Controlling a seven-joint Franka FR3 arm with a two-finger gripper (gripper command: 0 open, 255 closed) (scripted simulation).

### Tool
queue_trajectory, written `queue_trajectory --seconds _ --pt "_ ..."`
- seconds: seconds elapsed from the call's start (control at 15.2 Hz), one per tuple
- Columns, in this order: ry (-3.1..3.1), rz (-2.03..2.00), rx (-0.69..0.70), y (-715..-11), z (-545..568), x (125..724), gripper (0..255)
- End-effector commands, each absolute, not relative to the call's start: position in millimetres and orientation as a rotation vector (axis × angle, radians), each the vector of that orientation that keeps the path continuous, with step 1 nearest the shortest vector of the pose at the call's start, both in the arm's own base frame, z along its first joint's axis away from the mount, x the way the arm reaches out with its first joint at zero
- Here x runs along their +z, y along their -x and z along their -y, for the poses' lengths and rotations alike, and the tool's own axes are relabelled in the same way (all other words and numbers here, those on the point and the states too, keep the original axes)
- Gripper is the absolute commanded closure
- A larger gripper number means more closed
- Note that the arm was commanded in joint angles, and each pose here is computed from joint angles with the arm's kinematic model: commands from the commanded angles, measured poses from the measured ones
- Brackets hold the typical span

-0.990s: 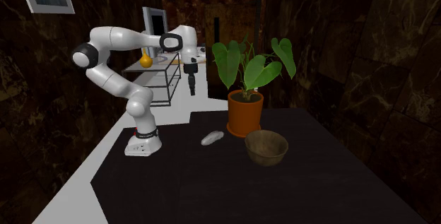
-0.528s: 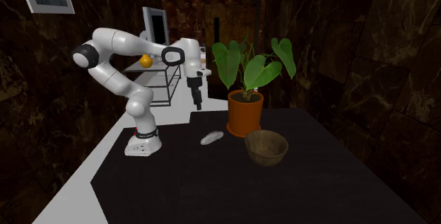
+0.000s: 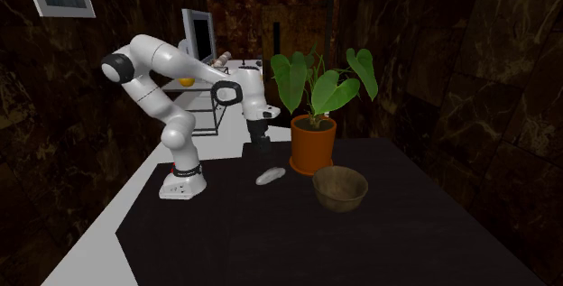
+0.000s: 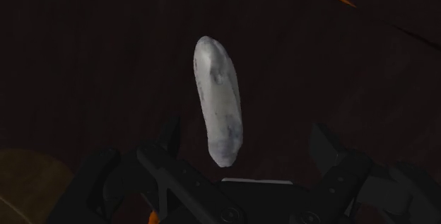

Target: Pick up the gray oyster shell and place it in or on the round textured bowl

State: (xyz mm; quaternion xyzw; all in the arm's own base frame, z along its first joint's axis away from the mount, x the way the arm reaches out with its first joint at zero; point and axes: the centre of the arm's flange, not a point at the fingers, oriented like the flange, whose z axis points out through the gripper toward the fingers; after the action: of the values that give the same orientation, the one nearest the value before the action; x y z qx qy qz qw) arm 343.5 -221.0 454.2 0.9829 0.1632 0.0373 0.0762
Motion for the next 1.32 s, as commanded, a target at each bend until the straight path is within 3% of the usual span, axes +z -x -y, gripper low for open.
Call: queue_trajectory --seconds 0.0,0.66,1.19,1.25 --pt "-2.928 -0.555 0.125 -356.1 239.8 441.9 0" --pt "-2.909 -0.626 0.138 -374.0 268.7 387.6 0" --pt "-2.909 -0.626 0.138 -374.0 268.7 387.6 0" --pt "-2.909 -0.626 0.138 -374.0 268.7 387.6 255"
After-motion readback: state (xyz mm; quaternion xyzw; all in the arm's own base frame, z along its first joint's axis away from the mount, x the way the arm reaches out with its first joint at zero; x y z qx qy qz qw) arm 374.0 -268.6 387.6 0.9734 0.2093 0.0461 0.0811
